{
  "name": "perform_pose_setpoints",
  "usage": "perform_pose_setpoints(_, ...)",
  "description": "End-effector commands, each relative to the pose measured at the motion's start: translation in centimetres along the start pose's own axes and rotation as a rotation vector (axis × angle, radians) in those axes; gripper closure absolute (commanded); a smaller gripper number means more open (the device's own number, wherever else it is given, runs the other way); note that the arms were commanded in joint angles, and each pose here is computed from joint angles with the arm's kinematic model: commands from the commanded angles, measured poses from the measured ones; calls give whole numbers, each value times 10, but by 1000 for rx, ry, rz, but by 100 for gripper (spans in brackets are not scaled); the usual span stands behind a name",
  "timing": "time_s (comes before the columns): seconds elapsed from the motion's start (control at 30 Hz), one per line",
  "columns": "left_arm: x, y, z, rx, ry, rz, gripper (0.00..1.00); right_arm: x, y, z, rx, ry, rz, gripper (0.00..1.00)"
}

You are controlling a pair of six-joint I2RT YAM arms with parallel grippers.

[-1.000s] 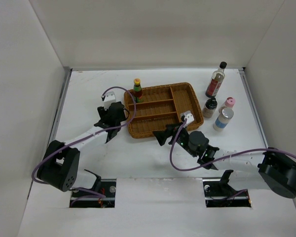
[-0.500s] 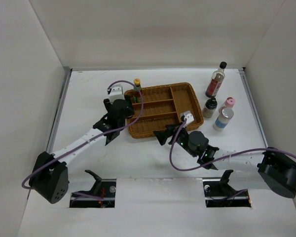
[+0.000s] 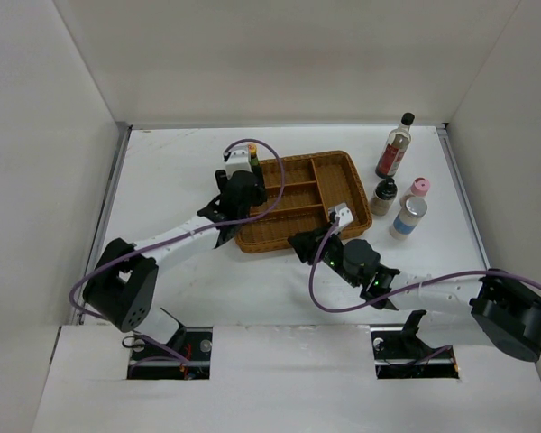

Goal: Organize the condiment bottles

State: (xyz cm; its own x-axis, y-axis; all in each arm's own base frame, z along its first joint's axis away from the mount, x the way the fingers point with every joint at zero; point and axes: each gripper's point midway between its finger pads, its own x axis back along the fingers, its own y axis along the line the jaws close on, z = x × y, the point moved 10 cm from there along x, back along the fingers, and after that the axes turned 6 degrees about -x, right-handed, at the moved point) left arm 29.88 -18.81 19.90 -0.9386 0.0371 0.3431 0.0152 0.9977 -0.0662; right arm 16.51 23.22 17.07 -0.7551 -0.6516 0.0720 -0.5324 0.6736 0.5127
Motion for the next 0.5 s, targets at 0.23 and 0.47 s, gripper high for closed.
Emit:
perform_pose_setpoints(0.23,-25,-19,-2,41,-50,55,62,-7,9,-10,-10,-33,-33,70)
perform_pose_setpoints(0.47,-15,-13,8,32,-37,23,25,-8,13,-13,-15,-34,-54,91)
